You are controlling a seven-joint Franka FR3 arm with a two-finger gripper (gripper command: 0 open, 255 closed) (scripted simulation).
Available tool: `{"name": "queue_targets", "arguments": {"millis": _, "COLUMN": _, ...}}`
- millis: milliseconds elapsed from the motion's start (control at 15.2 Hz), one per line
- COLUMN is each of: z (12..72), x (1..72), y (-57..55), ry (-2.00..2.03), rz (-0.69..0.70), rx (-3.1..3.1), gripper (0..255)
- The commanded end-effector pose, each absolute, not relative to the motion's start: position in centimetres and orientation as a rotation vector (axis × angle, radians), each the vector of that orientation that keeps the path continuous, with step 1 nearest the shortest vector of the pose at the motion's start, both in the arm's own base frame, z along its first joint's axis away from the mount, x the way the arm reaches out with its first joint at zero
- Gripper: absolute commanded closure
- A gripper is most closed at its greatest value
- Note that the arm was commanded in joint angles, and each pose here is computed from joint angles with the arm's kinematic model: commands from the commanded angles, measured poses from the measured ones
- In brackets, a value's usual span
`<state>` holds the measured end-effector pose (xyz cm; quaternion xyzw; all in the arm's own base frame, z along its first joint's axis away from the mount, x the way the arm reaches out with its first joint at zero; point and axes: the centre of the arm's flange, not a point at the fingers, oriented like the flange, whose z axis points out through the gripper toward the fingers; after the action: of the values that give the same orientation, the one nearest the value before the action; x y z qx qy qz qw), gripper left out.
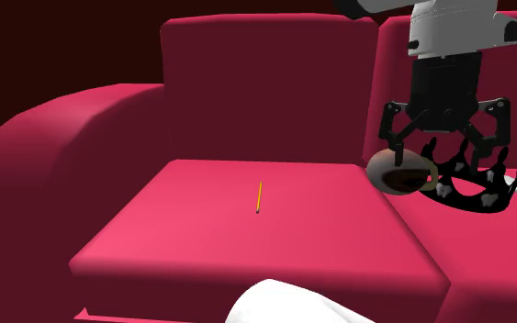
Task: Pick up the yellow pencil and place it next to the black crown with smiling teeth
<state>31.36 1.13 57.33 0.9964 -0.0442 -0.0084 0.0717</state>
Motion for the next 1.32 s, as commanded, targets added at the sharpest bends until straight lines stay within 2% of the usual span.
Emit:
{"name": "queue_targets", "arguments": {"millis": 0, "z": 57.3, "x": 31.4, "y": 1.1, "ry": -0.133, "rz": -0.025, "rx": 2.995, "gripper": 0}}
{"name": "queue_targets", "arguments": {"millis": 1254, "z": 47.9, "x": 44.3, "y": 19.9, "ry": 0.306, "rz": -0.069, "rx": 3.022, "gripper": 0}}
